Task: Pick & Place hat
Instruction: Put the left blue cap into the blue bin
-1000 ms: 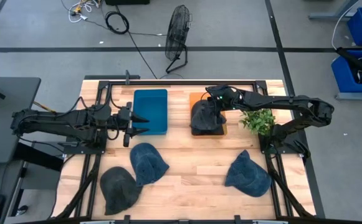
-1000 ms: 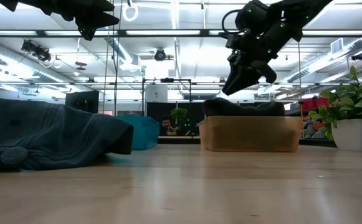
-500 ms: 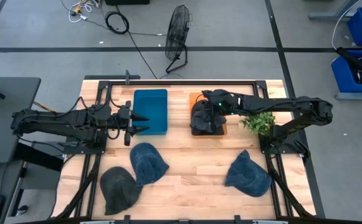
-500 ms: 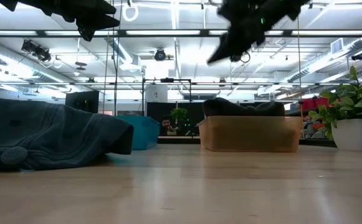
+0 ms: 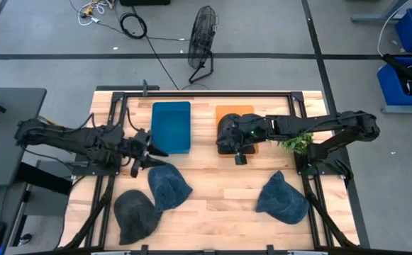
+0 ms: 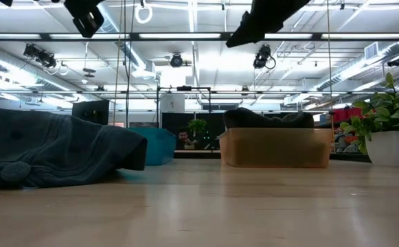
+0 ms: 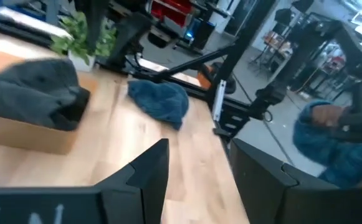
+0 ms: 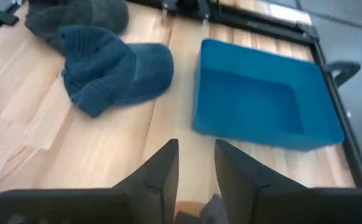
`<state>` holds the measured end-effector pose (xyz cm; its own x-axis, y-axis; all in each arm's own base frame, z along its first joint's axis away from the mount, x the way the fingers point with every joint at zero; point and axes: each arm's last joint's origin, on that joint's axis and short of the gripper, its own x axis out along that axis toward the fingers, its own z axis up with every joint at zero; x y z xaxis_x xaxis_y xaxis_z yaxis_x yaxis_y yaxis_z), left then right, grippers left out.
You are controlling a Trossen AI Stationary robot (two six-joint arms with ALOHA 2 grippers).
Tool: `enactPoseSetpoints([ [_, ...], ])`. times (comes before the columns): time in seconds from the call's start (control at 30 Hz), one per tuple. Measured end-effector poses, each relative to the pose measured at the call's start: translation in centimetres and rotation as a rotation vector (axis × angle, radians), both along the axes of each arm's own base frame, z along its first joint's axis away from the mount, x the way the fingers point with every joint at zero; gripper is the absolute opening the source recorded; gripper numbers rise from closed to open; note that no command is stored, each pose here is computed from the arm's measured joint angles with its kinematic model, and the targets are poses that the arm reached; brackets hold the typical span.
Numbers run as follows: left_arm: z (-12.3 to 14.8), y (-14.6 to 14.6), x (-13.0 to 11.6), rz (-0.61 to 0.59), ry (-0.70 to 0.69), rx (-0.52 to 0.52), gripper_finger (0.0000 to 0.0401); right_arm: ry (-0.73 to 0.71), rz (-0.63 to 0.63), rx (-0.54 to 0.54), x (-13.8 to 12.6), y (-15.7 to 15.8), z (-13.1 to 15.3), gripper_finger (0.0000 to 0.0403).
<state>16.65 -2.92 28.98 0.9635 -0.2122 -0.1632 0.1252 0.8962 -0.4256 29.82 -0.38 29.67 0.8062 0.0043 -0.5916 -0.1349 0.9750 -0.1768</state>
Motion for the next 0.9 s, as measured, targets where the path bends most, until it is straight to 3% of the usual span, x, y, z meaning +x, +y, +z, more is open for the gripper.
enactPoseSetpoints([
  [0.23,-0.5,-1.8,-0.5,-0.061,0.062,-0.030,0.0161,0.037,-0.031,0.040,-0.2,0.0,-0.3,0.0109],
  [0.53,-3.3,-2.2,-1.9,0.051,0.388,0.055,0.0161,0.052,-0.026,0.032,-0.3,0.0,-0.4,0.0110],
  [0.73,1.0,-1.7,-2.8,0.125,0.518,0.147,0.0161,0.054,-0.025,0.030,-0.3,0.0,-0.4,0.0110],
  [0.9,4.3,-1.7,-2.5,0.169,0.573,0.159,0.0161,0.056,-0.025,0.030,-0.3,-0.1,-0.4,0.0110],
])
